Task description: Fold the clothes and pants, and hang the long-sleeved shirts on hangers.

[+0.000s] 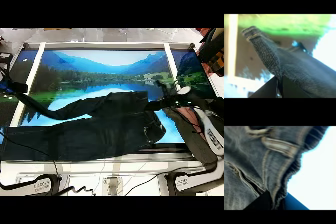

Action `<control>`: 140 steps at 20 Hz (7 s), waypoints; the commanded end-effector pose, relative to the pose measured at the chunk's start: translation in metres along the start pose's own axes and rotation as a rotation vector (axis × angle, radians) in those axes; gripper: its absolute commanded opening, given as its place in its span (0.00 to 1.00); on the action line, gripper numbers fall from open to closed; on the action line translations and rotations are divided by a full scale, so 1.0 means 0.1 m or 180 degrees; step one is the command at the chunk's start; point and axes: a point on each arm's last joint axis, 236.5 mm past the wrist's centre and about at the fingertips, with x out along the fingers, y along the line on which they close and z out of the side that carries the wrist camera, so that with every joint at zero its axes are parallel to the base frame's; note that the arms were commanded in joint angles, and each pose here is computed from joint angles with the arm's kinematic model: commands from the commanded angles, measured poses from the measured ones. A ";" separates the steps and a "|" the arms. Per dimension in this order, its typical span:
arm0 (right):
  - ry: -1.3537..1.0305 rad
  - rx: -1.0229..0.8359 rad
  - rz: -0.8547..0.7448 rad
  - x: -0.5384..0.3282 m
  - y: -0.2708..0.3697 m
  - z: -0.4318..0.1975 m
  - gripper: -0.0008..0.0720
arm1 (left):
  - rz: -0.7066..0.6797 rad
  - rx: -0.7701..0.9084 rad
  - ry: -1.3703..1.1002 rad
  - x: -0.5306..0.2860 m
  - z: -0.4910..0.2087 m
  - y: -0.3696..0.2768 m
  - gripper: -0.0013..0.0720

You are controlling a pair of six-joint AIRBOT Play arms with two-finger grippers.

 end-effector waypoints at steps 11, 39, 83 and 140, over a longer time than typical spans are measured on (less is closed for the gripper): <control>-0.0157 0.0779 -0.0488 -0.66 -0.23 -0.98 0.06 | -0.0347 0.0148 0.0651 0.50 -0.43 -0.27 0.05; -0.0215 0.0773 -0.0534 -0.67 -0.27 -0.94 0.06 | -0.0459 0.1075 -0.0046 0.54 -0.02 -0.41 0.05; -0.1009 0.1029 -0.0582 -0.79 -0.40 -0.40 0.06 | -0.1544 -0.2950 -0.0397 1.45 -0.09 0.64 0.05; -0.1218 0.0792 -0.0964 -1.45 -0.34 -0.04 0.85 | -0.2198 -0.1114 0.1061 1.37 -2.44 -0.43 0.32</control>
